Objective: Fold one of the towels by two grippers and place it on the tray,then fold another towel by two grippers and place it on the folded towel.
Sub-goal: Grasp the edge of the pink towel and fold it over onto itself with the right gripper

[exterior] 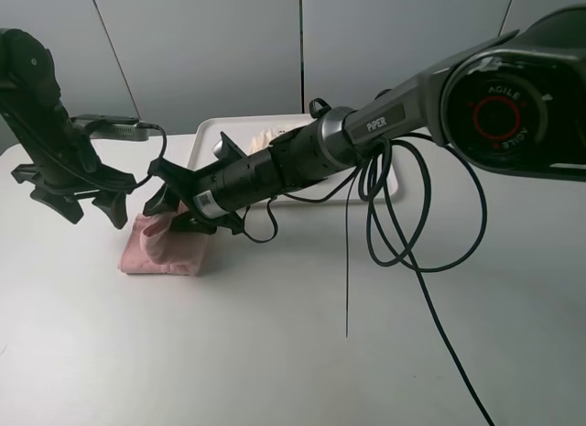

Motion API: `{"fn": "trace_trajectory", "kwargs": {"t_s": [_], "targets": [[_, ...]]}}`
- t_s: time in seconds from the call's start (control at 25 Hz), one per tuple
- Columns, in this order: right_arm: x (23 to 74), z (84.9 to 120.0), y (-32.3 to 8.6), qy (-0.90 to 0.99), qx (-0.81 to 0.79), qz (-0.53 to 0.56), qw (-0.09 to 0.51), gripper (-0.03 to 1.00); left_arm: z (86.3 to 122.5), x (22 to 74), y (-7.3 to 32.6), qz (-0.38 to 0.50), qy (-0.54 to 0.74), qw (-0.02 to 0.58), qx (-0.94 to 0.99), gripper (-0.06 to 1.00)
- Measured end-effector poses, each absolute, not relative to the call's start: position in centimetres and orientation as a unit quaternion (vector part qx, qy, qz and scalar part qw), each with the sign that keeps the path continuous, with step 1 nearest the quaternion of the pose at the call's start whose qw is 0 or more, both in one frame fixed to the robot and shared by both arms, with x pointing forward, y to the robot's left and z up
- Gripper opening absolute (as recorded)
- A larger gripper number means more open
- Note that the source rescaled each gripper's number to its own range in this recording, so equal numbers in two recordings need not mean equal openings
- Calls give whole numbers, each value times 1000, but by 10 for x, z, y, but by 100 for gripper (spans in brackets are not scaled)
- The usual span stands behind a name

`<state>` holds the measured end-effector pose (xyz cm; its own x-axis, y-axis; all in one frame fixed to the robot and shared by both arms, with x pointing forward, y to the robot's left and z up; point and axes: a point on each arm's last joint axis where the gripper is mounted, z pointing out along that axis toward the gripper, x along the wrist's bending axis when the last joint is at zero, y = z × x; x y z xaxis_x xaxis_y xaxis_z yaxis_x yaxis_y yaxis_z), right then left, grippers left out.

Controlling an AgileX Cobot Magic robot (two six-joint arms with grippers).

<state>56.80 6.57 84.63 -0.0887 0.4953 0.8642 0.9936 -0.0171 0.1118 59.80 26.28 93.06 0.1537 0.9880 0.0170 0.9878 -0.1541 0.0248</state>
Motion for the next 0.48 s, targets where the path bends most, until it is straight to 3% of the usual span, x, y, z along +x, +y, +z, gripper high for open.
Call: {"fn": "trace_trajectory", "kwargs": {"t_s": [0.48], "targets": [[568,855,71,-636,-563,-408,335,56,957,613,261,26,641,13,767,85]]}}
